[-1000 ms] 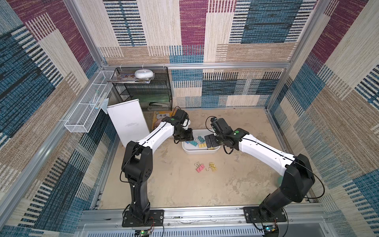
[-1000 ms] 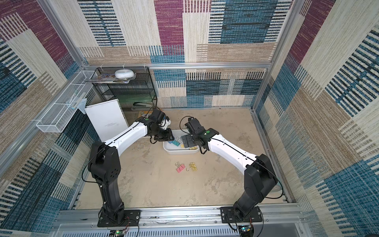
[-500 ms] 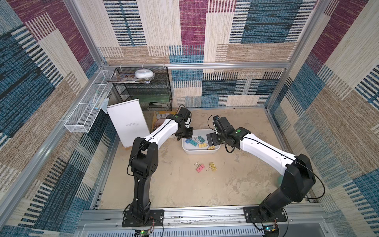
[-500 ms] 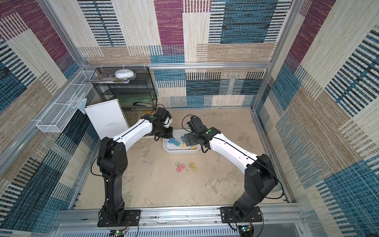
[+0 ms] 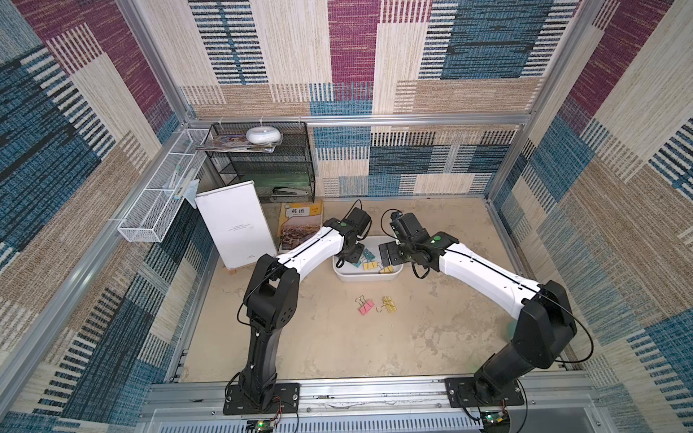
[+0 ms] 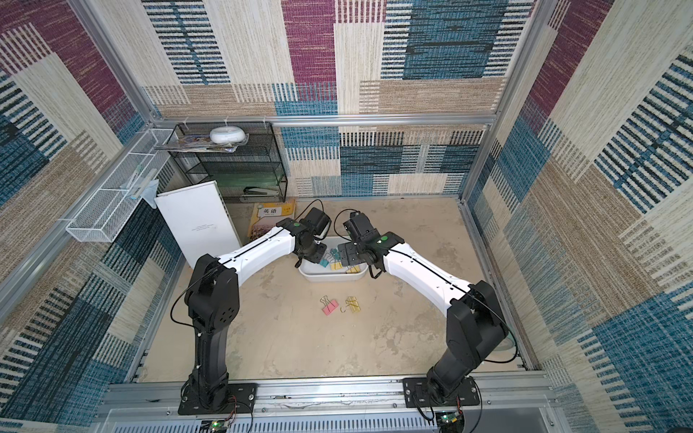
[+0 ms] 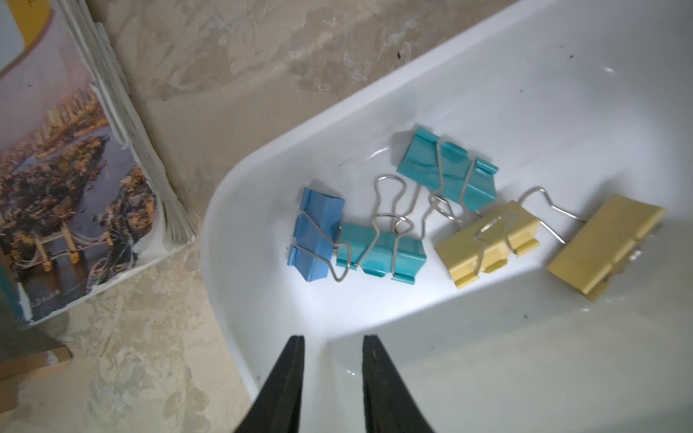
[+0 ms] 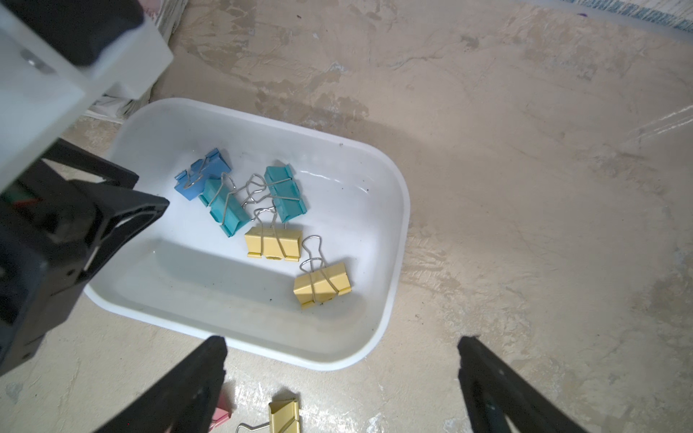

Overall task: Take out the binder clips from the storage box
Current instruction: Pick up the binder clip from the storage box.

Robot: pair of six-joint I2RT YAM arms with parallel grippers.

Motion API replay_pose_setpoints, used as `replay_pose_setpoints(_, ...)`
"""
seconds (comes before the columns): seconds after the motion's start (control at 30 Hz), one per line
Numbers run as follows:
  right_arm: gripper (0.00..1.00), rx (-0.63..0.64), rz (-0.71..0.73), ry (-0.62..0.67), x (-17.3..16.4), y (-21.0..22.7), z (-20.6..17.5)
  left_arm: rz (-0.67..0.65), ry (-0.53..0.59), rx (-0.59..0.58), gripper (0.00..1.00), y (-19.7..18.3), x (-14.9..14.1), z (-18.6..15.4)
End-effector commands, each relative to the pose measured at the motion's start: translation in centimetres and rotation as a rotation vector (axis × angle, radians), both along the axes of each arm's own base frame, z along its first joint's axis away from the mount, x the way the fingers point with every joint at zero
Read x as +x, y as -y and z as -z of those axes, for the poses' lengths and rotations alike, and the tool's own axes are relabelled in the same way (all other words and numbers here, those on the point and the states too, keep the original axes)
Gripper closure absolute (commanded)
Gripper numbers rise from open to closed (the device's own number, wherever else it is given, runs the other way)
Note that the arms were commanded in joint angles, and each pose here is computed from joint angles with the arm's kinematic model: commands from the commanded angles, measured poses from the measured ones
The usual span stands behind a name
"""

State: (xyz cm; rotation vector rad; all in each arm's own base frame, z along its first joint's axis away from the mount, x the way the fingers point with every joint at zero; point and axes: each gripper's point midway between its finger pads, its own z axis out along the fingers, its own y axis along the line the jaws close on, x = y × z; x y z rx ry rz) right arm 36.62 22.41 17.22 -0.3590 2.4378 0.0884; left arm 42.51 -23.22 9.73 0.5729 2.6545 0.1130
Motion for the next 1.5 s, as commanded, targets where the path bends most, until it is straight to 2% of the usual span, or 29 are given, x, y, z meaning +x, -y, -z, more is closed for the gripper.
replay_pose_setpoints(0.0,0.01,0.007,-0.003,0.003,0.1,-0.2,-0.1,0.008,0.036,0.073,0.68,-0.5,0.7,0.2)
replay_pose_setpoints(0.53,0.01,-0.004,0.017,-0.003,0.3,0.5,0.1,0.047,0.012,0.085,0.70,1.2,1.0,2.2)
replay_pose_setpoints(0.67,0.01,-0.002,0.017,-0.005,0.3,0.5,0.1,0.044,0.021,0.104,0.76,1.0,1.3,2.3)
replay_pose_setpoints(0.9,0.01,-0.005,0.018,-0.007,0.3,0.6,0.1,0.039,0.016,0.125,0.80,0.9,1.5,3.1)
replay_pose_setpoints(1.03,0.01,-0.004,0.018,-0.005,0.2,0.7,0.0,0.034,0.027,0.132,0.86,0.8,1.8,2.9)
replay_pose_setpoints(1.17,0.01,-0.001,0.018,-0.005,0.2,0.7,0.0,0.030,0.034,0.130,0.97,0.7,1.8,2.6)
replay_pose_setpoints(1.47,0.01,0.011,0.015,-0.003,0.2,0.5,0.0,0.036,0.086,0.143,1.00,0.5,1.4,0.1)
